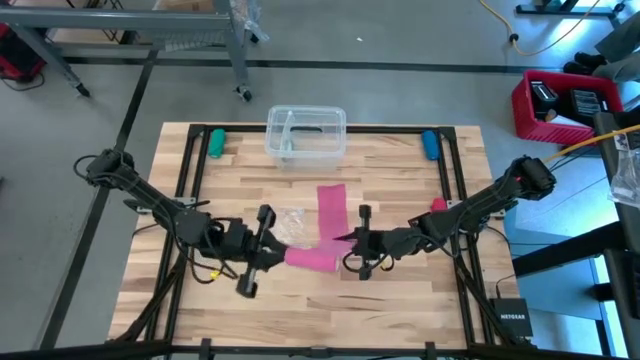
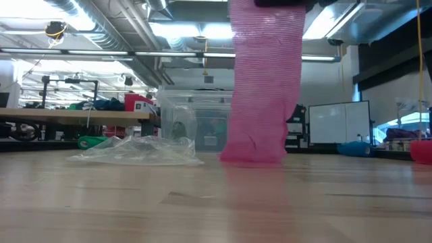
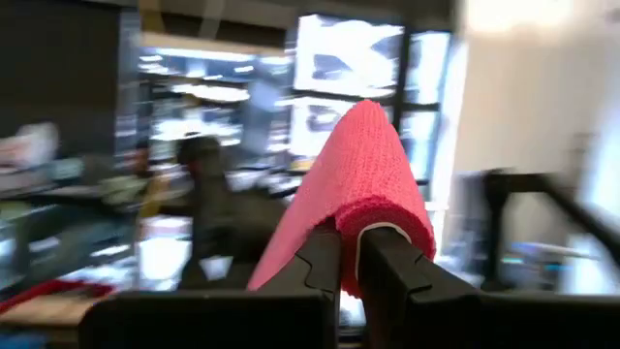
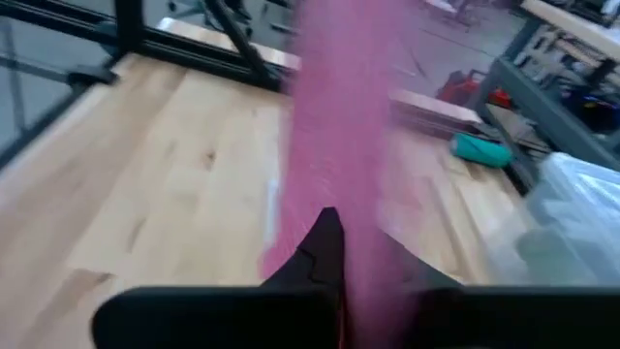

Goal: Roll bandage
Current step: Roll the pink bandage

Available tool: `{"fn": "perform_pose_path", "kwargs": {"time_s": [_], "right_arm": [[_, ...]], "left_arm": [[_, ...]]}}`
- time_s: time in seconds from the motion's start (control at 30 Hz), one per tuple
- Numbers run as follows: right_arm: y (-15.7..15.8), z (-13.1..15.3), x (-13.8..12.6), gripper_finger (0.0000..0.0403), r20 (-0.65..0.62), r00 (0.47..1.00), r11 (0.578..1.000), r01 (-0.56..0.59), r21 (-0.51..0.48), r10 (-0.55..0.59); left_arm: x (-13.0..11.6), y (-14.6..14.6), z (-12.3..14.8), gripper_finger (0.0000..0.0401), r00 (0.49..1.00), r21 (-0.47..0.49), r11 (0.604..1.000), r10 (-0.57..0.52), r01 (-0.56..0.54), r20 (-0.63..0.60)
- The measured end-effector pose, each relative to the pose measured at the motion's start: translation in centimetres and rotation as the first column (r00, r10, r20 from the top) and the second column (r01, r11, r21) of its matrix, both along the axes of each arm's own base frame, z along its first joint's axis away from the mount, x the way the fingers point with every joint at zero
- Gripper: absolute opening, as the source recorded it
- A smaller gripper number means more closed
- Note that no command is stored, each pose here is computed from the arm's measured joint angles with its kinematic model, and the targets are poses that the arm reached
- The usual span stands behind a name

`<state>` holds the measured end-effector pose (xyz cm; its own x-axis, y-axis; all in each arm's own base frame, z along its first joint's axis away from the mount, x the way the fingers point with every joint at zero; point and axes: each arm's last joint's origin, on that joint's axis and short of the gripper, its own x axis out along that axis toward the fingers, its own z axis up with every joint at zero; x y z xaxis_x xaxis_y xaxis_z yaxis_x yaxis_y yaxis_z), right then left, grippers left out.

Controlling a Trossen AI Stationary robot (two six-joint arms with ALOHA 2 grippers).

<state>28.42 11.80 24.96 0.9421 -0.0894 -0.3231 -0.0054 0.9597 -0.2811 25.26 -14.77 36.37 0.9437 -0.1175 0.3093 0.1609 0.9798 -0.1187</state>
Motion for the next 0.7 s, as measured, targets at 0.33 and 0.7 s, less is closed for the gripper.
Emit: {"fn": "perform_pose_path", "kwargs": {"time_s": [0.33, 0.7], "right_arm": [[-0.2, -0.3, -0.2, 0.0003, -0.026, 0.999, 0.999, 0.041, -0.035, -0.042], [0.3, -0.3, -0.3, 0.0006, -0.024, 0.999, 0.997, -0.030, 0.072, 0.032]], "left_arm": [[-1.1, -1.0, 1.4, 0.0015, 0.968, 0.152, 0.981, -0.153, 0.124, 0.198], [-1.0, 1.1, 1.8, 0.0015, 0.887, 0.204, 0.863, 0.441, -0.462, 0.139]]}}
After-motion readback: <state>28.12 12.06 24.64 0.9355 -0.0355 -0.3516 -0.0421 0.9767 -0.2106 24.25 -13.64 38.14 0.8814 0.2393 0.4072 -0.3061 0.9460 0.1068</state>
